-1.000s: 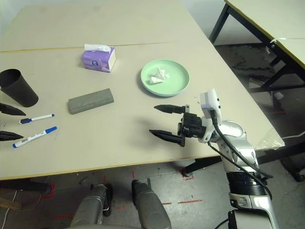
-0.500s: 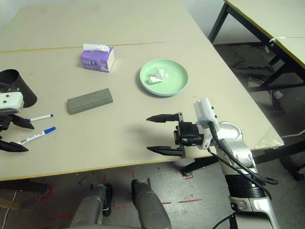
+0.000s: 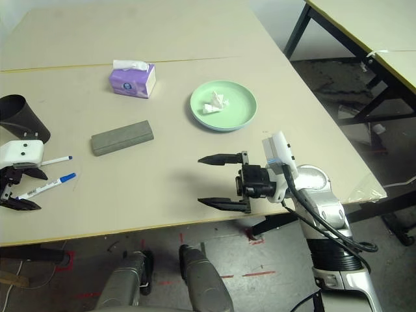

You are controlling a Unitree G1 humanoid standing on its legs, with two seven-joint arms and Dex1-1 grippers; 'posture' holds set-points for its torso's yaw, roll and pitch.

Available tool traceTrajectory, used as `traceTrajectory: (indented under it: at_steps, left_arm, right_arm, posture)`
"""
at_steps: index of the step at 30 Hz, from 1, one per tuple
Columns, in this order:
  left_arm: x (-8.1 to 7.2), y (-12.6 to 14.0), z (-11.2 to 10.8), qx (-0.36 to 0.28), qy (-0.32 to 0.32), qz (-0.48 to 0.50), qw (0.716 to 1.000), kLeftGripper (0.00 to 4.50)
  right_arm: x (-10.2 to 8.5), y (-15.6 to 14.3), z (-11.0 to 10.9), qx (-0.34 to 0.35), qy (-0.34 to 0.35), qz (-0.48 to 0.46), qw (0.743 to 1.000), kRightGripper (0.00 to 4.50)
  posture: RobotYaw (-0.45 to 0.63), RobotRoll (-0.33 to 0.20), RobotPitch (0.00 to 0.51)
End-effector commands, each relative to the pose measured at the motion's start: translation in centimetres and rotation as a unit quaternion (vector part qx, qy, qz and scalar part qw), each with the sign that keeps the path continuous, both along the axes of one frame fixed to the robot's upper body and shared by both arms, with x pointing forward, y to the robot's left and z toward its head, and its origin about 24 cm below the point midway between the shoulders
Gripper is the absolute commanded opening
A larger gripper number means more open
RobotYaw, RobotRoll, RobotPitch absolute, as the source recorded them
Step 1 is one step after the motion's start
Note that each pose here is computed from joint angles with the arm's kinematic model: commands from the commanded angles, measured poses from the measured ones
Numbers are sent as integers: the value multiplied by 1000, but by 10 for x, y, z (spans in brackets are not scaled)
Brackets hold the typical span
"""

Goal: Organize and tidy the items on the table.

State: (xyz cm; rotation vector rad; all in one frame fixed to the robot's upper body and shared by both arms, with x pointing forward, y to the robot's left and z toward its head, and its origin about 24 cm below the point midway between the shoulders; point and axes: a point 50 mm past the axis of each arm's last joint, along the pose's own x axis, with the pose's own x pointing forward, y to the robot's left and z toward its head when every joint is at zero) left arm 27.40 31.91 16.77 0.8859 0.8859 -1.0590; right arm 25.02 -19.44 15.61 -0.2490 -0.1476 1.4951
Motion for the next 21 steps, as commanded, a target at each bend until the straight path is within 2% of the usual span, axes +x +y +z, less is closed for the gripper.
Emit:
traceTrajectory:
  at_steps: [1,13,21]
  left_arm:
    - [1,0,-14,-5,0,10,1000,4453]
    - [4,-3,-28,-20,-3,17,1000,4453]
    - [5,-1,-27,-23,-5,24,999,1922]
  right_arm:
    - [-4,3,0,-6,1,7,1000,4500]
    - [-3,3,5,-6,0,3,1000,4500]
    - [-2,5,5,-4,-1,2,1000,4500]
  posture:
    - [-160,0,193]
    - [-159,0,187]
    - [-157,0,185]
